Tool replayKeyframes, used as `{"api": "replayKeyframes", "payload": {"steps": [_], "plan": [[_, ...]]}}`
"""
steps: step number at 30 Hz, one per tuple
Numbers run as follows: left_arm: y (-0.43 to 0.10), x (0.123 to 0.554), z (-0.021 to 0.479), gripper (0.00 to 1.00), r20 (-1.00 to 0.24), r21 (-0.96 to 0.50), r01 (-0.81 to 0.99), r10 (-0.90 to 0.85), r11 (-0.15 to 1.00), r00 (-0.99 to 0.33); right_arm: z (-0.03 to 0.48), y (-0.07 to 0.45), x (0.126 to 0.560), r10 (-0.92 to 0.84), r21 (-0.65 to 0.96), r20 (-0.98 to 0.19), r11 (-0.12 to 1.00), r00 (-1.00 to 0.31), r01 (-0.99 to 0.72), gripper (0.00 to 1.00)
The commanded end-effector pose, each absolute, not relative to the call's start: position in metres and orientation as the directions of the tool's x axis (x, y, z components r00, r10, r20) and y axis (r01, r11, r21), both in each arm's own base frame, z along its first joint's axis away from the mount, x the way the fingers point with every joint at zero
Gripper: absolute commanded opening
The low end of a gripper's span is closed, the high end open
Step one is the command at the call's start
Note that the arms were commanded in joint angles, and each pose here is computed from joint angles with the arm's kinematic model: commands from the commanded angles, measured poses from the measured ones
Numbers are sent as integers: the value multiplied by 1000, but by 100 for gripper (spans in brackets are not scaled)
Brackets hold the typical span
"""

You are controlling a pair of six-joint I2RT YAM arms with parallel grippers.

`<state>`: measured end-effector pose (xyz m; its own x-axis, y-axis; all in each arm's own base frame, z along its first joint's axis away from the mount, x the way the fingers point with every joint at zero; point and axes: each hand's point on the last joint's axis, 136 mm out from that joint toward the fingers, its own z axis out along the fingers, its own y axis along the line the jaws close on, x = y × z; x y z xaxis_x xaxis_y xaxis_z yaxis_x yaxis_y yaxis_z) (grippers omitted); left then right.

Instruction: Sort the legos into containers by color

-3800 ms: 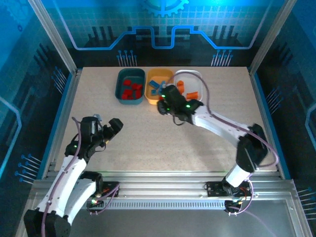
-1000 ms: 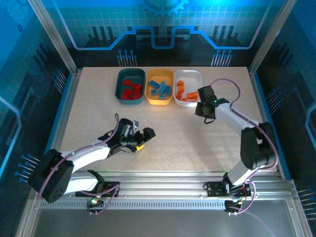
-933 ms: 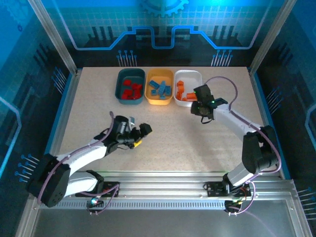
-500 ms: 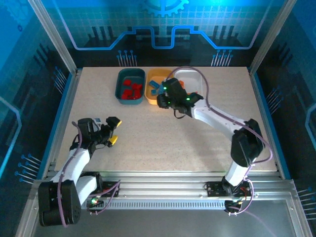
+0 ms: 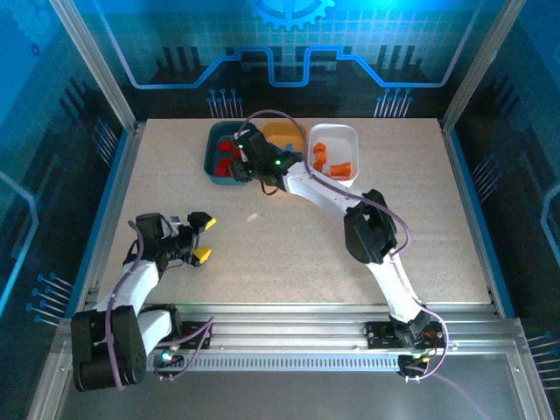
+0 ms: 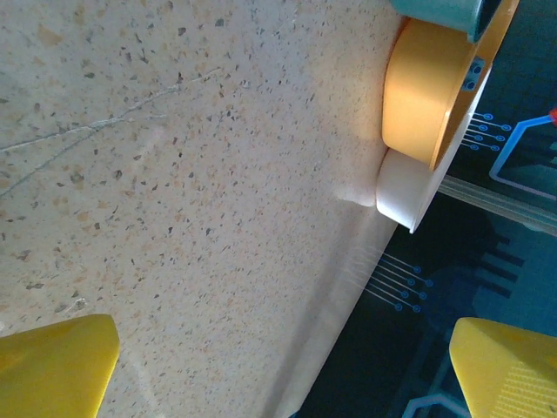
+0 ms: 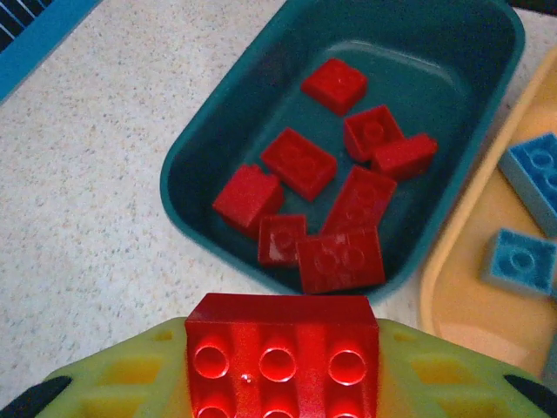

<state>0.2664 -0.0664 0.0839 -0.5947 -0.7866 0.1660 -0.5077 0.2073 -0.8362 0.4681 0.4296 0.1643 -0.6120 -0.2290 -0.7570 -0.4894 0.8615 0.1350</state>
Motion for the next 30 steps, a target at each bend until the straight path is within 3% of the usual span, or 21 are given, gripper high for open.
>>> {"api": "replayKeyframes", "payload": {"steps": [1, 9, 11, 15, 23, 30], "plan": [[-70, 262, 84, 99, 178, -834, -506, -761, 219, -624, 145, 438, 484, -283, 82, -748, 858, -600, -507, 37], [-70, 264, 93, 99, 147, -841, -480, -747, 251, -648, 132, 456, 510, -267, 102, -756, 854, -598, -510, 40], [-70, 265, 95, 99, 139, -845, -469, -742, 256, -655, 130, 454, 515, -250, 110, -757, 862, -603, -495, 61], [-71, 265, 104, 99, 111, -857, -440, -737, 268, -666, 145, 453, 516, -234, 128, -769, 855, -595, -503, 71], [-71, 264, 131, 99, 45, -881, -375, -738, 288, -673, 211, 435, 489, -205, 133, -816, 843, -540, -521, 73], [-70, 253, 165, 99, -59, -895, -292, -739, 337, -671, 269, 365, 425, -155, 105, -875, 863, -458, -494, 75]]}}
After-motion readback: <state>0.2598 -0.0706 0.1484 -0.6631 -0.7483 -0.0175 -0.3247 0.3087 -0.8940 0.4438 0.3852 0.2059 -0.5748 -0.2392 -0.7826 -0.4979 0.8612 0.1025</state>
